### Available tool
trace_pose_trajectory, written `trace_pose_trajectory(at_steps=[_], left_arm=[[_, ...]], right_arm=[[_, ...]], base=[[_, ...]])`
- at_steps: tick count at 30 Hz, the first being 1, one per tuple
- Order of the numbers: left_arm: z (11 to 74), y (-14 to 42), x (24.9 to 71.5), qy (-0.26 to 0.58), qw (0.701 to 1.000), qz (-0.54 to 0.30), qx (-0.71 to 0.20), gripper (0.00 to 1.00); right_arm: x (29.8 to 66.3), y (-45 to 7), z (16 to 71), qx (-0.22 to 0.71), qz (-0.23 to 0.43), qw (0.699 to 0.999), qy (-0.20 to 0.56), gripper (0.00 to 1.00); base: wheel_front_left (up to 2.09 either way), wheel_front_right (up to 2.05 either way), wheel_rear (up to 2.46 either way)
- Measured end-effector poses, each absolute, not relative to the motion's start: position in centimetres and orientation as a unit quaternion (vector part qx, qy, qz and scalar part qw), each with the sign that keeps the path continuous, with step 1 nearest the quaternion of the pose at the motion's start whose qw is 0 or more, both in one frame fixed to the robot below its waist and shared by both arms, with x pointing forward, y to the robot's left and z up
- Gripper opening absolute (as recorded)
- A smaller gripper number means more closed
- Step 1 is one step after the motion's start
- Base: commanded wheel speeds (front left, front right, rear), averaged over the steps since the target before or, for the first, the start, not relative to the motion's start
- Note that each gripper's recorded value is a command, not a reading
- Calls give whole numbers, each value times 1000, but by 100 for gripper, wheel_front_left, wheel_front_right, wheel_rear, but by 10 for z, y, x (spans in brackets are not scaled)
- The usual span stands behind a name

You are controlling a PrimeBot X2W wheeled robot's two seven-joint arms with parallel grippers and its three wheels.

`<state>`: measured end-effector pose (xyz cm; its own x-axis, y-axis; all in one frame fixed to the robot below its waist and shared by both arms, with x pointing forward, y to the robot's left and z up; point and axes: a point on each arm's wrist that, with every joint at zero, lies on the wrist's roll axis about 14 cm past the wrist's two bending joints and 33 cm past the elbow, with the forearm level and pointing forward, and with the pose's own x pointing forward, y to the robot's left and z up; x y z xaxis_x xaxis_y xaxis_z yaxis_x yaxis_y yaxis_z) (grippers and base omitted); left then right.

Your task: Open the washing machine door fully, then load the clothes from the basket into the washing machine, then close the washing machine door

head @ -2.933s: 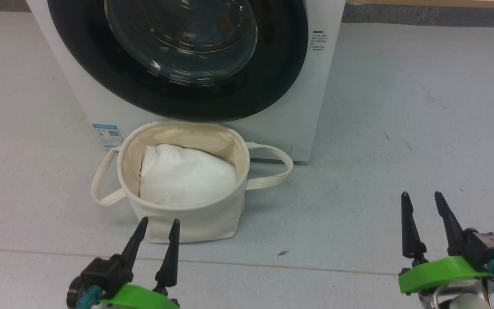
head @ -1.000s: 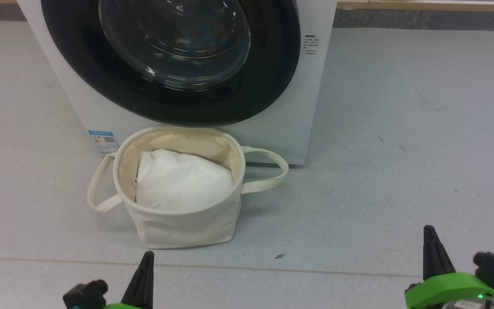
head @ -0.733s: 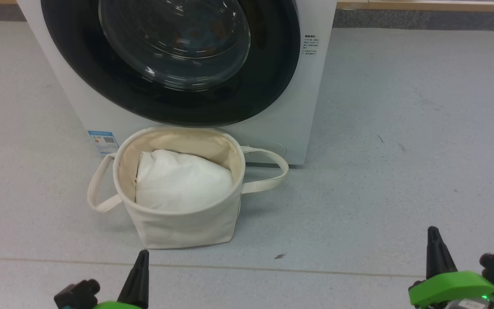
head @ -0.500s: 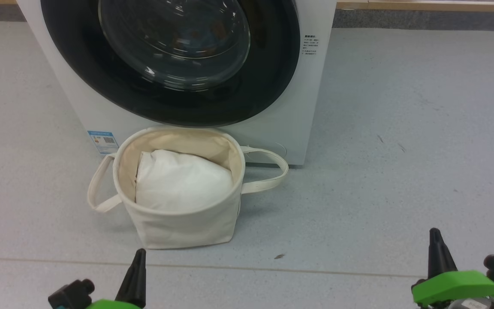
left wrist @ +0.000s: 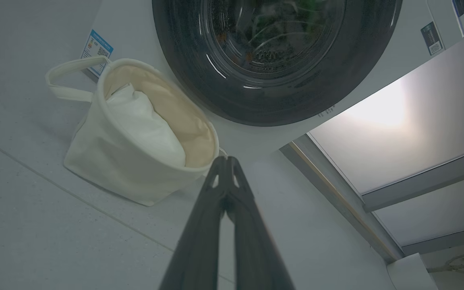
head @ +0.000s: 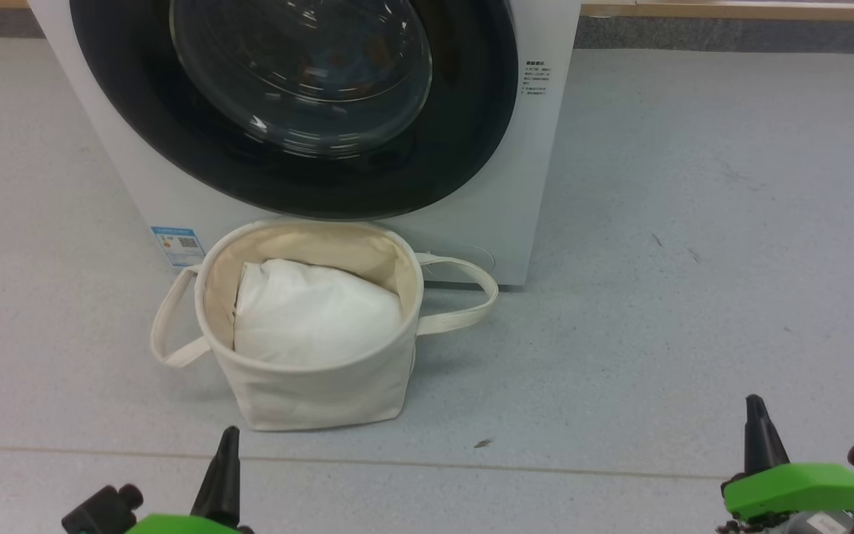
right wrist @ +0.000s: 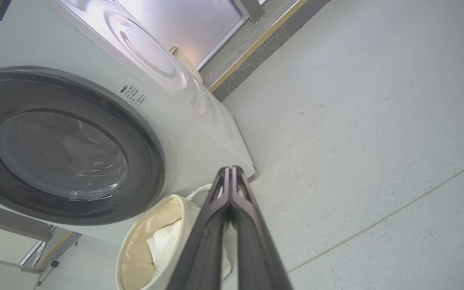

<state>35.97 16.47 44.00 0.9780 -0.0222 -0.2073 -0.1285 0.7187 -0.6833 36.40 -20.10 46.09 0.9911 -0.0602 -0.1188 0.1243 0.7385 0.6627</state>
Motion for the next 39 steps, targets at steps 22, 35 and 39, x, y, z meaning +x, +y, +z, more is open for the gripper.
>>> trace_pose_trajectory(at_steps=[22,35,39], left_arm=[[448,171,365,92,869,41,-485,0],[452,176,367,84,831,45,-548,0],[454,177,368,82,819,45,-567,0]], right_arm=[[367,-204,463,474,-59,877,43,0],[367,-205,463,540,-62,838,42,0],[367,-206,464,559,-62,826,41,0]], base=[[0,0,0],[0,0,0],[0,0,0]])
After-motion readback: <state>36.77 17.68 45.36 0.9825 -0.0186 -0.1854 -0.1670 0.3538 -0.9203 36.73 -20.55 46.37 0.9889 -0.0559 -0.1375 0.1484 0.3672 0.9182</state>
